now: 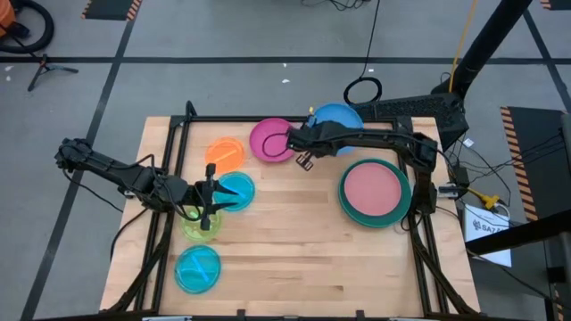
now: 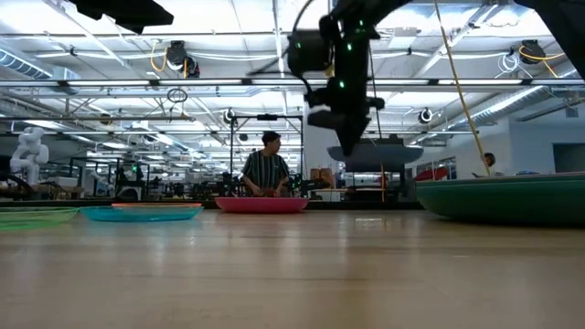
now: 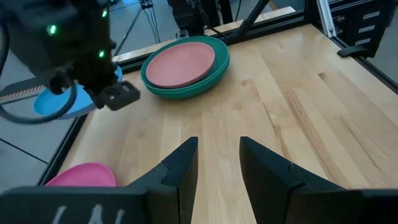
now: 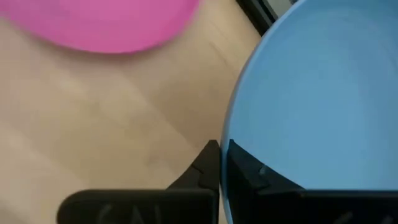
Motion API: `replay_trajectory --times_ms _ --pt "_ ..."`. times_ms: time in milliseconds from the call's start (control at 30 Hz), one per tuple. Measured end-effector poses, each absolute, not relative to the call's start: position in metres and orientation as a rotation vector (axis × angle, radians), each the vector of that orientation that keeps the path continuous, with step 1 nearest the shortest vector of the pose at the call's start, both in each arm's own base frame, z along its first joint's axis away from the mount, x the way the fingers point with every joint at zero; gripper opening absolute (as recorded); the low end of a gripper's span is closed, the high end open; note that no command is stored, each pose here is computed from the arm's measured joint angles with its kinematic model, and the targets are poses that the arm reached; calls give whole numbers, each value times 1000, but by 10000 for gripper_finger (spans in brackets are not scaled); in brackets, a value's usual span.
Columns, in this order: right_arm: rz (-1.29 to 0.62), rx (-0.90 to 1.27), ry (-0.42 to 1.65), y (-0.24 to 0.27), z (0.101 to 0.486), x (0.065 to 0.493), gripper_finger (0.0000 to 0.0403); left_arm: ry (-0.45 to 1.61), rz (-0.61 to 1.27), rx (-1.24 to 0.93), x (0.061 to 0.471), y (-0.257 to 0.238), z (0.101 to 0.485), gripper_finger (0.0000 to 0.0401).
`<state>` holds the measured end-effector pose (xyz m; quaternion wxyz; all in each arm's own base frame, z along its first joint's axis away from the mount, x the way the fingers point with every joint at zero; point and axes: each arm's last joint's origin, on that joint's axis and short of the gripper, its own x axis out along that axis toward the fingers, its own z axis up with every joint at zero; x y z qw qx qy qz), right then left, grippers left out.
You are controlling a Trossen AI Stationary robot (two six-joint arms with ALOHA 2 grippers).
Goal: Stack plastic plates
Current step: Stack the blue plate on top of the light pink plate
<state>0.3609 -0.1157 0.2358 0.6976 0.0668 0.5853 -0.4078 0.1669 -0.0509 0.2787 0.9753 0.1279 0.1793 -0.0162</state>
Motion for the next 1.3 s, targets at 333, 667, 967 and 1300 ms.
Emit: replay_trajectory --times_ms 333,667,967,1300 --pt "-647 70 1347 -34 271 376 4 362 -31 250 167 -51 279 125" --pt "-500 42 1445 35 271 366 5 362 -28 233 167 -51 279 125" --pt "-522 -20 1534 72 272 347 4 362 -27 225 167 -51 279 125" --pt "-552 -81 1465 87 287 327 4 363 -26 221 167 -51 279 125"
